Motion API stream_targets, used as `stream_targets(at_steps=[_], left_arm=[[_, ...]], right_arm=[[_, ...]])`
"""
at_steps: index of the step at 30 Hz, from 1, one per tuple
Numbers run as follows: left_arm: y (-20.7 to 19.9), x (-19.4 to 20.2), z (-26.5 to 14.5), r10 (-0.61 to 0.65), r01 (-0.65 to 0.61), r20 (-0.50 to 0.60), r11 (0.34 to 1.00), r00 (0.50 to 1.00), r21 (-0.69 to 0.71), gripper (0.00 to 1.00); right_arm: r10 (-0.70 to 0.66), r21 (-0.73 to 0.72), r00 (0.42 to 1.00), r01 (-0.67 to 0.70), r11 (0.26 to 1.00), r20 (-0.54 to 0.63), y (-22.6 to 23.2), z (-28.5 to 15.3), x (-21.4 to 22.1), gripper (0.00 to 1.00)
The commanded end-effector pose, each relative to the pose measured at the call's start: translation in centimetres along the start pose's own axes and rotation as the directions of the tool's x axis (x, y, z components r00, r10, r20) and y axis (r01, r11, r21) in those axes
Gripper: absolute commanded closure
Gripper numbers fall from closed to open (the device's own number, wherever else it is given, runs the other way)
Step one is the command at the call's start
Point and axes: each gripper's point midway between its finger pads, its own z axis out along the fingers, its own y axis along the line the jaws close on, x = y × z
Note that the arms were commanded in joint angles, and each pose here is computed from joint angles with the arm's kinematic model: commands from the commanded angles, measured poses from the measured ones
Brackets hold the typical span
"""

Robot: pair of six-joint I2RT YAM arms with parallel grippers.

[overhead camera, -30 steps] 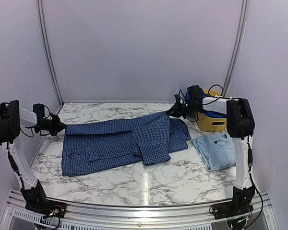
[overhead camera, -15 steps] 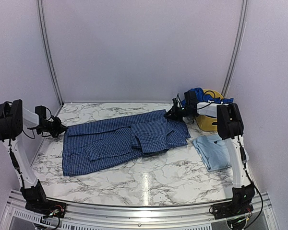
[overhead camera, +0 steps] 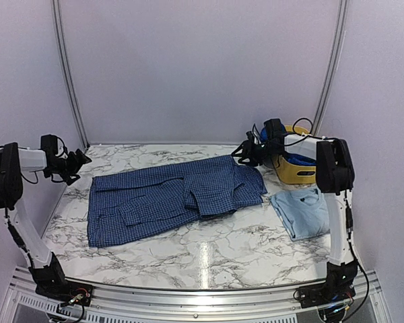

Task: Fold and stack the mixed laundry pile
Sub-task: Smooth out the rectangle-folded shirt at the center of the board.

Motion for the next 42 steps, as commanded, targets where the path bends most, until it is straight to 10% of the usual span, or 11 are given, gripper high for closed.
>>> stream_targets(at_steps=[1,16,25,35,42], left_arm=[[-3.7,0.5,-3.9,0.187,-0.185,0.027,0.981,0.982,-0.054,0.01],[-8.9,23.2,0.9,0.481,-0.506,-0.435,0.860,0.761,0.064,0.01],[-4.5,24.5,-1.7,0.515,-0.627,-0.523,0.778,0.679,-0.049,0.01],[-9.6,24.2,-4.3,0.704,-0.744,-0.380,0.666,0.600,0.059,0.01],[-15.5,24.3,-4.9,0.789,-0.774,-0.200,0.612,0.581,0.164,0.01]], right_arm=[[-0.087,0.046,0.996,0.086,0.995,0.017,3.2,-4.9,1.1,0.50],[-0.063,0.088,0.955,0.092,0.992,-0.290,0.0,-2.0,16.8,0.78],[-0.090,0.081,0.887,0.141,0.987,-0.452,0.3,-4.2,26.1,0.79],[-0.367,0.064,0.830,0.430,0.900,-0.419,3.0,-7.9,26.9,0.48],[-0.399,0.110,0.767,0.514,0.851,-0.502,1.8,-7.7,29.7,0.57]])
